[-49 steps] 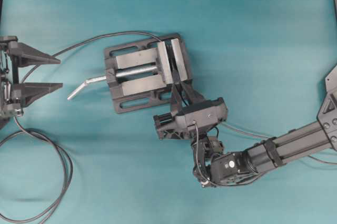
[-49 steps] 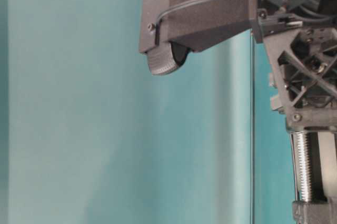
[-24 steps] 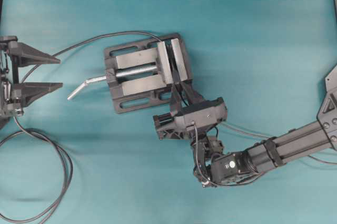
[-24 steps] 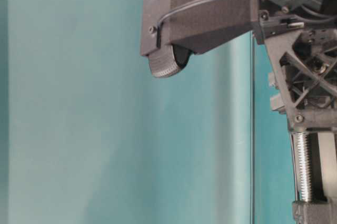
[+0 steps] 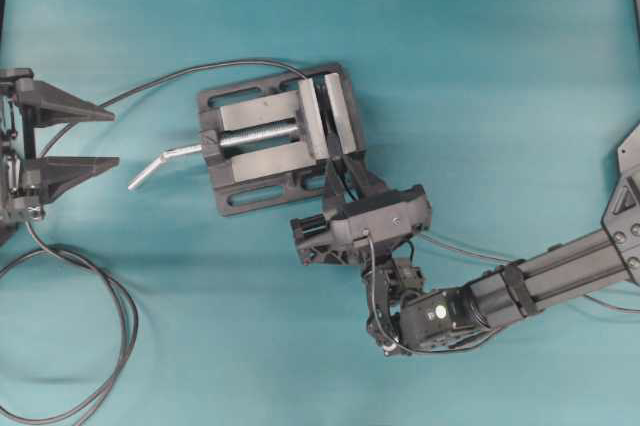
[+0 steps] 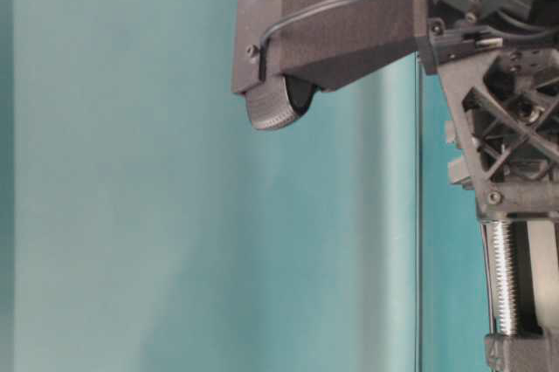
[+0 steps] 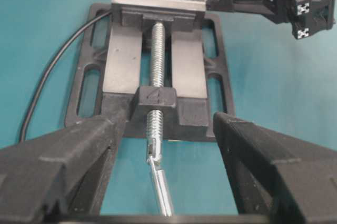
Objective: Insert the USB cable into the fixed female connector.
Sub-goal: 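Press the plug fully into the port, holding with the right gripper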
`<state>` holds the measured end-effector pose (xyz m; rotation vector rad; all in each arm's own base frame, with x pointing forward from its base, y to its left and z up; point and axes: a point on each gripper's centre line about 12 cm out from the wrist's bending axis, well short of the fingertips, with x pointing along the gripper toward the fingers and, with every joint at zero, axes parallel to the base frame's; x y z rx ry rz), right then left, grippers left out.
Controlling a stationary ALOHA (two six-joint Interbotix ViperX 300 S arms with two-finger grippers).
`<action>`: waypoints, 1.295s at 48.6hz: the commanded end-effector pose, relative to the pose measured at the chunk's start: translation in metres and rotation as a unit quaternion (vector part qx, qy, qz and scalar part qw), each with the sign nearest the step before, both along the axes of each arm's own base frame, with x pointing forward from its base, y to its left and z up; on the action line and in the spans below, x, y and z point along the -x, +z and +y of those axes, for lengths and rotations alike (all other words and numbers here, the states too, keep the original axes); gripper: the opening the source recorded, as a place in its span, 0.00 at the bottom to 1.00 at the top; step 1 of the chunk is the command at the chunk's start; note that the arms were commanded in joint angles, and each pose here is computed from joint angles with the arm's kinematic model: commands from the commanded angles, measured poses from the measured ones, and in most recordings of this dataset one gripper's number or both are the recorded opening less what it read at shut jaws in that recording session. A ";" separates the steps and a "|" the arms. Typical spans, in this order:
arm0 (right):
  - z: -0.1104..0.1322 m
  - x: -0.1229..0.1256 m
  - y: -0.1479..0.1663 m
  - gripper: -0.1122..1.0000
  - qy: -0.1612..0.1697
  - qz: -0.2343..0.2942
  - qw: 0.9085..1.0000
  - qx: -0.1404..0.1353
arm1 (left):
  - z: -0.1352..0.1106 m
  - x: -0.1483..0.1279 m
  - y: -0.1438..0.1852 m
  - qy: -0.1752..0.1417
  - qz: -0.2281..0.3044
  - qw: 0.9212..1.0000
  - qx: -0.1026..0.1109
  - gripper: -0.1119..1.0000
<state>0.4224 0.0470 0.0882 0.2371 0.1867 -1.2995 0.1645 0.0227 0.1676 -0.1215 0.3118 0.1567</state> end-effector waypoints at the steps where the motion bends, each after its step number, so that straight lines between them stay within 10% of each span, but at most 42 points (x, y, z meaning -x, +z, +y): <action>1: -0.069 -0.005 0.010 0.29 -0.075 -0.011 0.997 0.001 | 0.001 -0.002 0.003 -0.002 -0.004 1.000 -0.008 0.85; 63: -0.108 0.004 0.004 0.29 -0.086 0.026 0.996 -0.021 | -0.001 0.006 0.006 -0.003 -0.008 1.000 -0.002 0.85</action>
